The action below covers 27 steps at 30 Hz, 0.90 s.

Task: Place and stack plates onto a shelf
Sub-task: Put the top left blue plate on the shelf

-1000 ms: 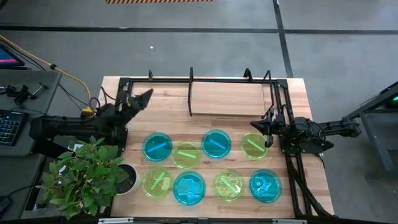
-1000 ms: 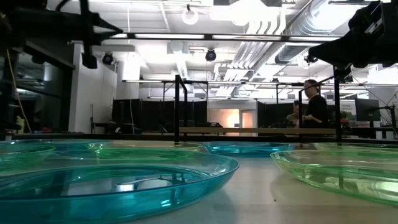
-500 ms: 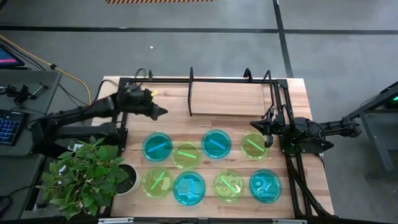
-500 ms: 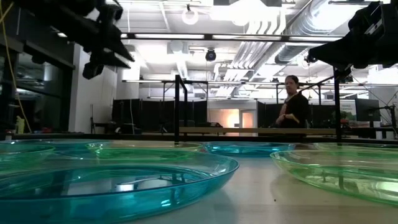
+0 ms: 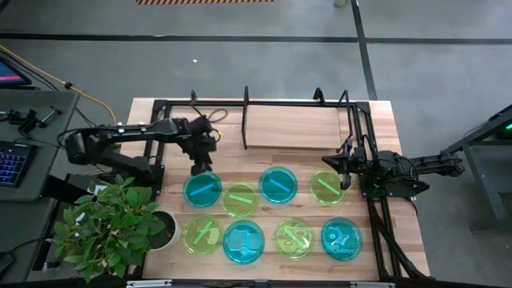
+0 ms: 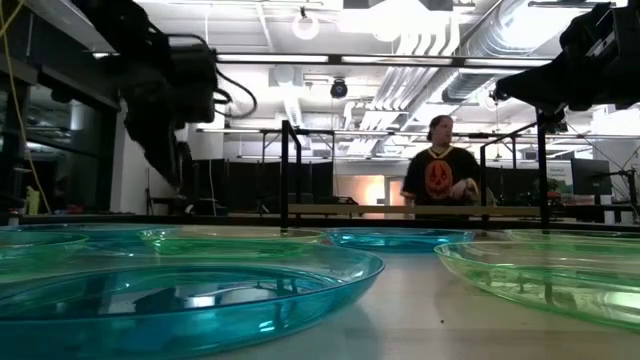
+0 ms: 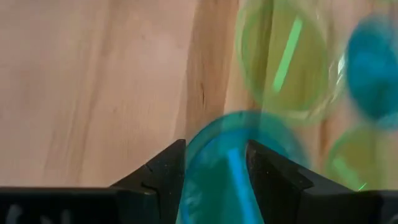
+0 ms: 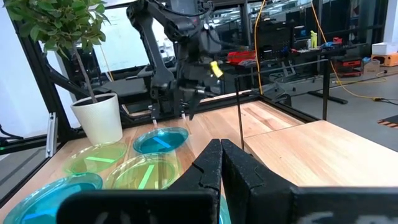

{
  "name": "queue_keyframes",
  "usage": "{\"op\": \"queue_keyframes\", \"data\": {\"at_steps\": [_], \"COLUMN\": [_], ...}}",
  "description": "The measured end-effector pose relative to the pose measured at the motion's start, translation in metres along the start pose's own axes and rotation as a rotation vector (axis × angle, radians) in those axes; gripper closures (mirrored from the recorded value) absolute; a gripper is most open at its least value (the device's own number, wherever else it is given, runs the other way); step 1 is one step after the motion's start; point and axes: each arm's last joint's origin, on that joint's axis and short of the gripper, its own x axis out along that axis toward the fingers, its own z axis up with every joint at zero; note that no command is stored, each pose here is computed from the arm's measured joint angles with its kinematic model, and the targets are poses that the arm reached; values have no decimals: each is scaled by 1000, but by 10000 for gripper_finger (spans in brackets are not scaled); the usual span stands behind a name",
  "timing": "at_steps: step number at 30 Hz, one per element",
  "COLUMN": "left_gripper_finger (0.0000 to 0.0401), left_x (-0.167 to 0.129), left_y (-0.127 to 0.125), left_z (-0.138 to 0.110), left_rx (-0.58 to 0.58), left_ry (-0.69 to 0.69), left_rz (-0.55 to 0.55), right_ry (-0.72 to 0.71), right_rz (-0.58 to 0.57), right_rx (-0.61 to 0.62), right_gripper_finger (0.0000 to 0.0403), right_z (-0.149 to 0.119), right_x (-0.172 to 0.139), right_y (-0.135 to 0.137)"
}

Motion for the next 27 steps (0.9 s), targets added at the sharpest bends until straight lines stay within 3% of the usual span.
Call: {"op": "queue_keyframes", "data": {"at_steps": [5, 10, 27], "left_gripper_finger": [244, 244, 246], "left_x": [23, 37, 60], "left_y": [0, 1, 3], "left_z": [1, 3, -2], "left_rx": [205, 315, 317], "left_ry": [113, 165, 267], "left_rz": [41, 113, 62], "right_ry": [11, 25, 26], "right_rz": [-2, -3, -3], "right_rx": [-4, -8, -8], "right_gripper_finger": [402, 402, 402], "right_z": [-1, -2, -3], "right_x": [0, 0, 0], "right_y": [0, 0, 0]}}
